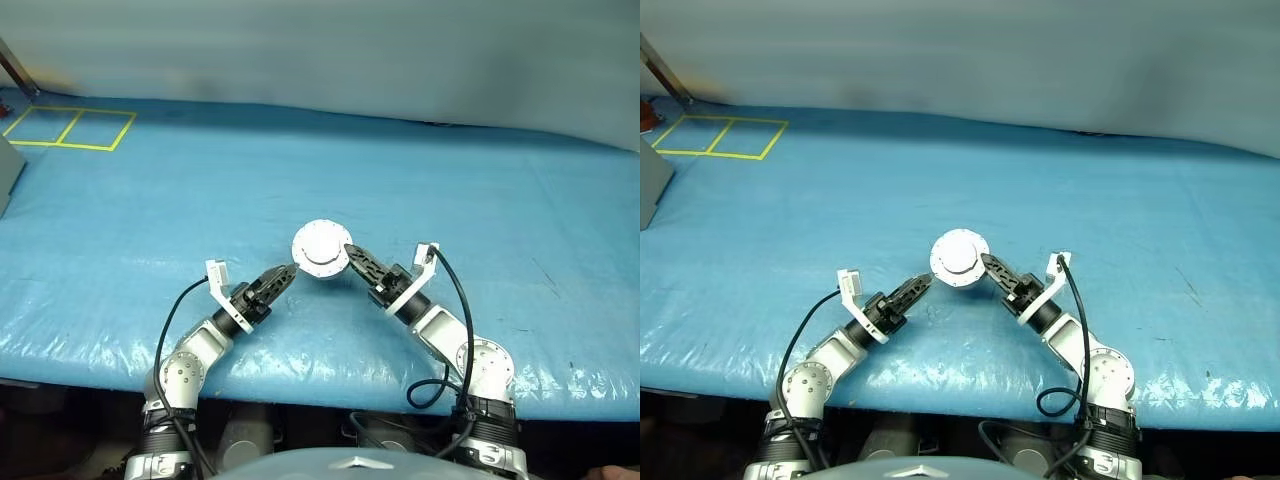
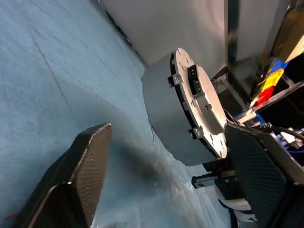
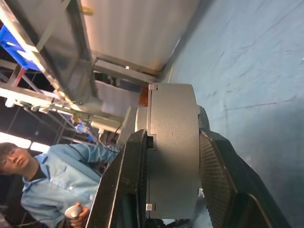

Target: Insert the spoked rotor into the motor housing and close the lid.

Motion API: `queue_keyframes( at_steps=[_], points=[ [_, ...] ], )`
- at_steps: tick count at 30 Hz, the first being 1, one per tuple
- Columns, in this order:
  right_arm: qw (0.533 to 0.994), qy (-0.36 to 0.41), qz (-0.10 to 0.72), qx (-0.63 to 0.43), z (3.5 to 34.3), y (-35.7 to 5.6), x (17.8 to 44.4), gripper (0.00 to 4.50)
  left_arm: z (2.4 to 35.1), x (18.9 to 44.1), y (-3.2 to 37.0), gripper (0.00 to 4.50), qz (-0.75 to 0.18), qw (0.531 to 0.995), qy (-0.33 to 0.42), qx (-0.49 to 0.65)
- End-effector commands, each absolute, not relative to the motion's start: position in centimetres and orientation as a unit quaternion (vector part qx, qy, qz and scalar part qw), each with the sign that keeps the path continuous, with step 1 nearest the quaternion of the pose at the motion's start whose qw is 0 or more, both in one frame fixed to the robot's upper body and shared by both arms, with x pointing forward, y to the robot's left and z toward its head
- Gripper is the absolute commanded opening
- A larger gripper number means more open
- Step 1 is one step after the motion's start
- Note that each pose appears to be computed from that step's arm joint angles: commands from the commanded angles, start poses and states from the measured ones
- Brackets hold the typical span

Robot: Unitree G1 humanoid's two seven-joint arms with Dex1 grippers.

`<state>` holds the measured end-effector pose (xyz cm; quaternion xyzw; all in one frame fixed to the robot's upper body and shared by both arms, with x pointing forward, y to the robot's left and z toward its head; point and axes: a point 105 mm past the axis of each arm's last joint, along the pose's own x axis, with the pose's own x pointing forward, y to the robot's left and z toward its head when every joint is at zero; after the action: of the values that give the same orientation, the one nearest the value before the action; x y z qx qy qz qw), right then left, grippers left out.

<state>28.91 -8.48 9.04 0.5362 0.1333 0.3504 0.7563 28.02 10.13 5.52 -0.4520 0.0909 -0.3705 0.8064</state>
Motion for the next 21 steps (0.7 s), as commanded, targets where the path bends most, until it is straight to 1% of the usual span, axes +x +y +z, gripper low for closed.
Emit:
queue_keyframes(
  at_steps=[1,5,8,11,15,21],
  points=[
    [0.733,0.086,0.418,0.53,12.9,-7.3,28.3,1.26,7.0,27.9,9.7,4.48,-0.39,0.771,0.082,-0.497],
    [0.726,0.094,0.432,0.526,13.1,-6.6,27.8,1.26,7.7,27.7,9.2,4.48,-0.408,0.74,0.084,-0.528],
    [0.723,0.101,0.441,0.522,13.1,-6.2,27.5,1.26,7.9,27.6,8.5,4.48,-0.42,0.726,0.092,-0.537],
    [0.722,0.109,0.444,0.519,12.7,-6.0,27.3,1.26,8.7,27.4,8.2,4.48,-0.439,0.705,0.077,-0.551],
    [0.724,0.109,0.437,0.522,12.5,-6.4,27.5,1.26,9.0,27.2,8.4,4.48,-0.443,0.701,0.072,-0.554],
    [0.728,0.108,0.429,0.524,12.3,-6.8,27.9,1.26,9.1,27.3,8.9,4.48,-0.439,0.708,0.067,-0.549]
  ],
)
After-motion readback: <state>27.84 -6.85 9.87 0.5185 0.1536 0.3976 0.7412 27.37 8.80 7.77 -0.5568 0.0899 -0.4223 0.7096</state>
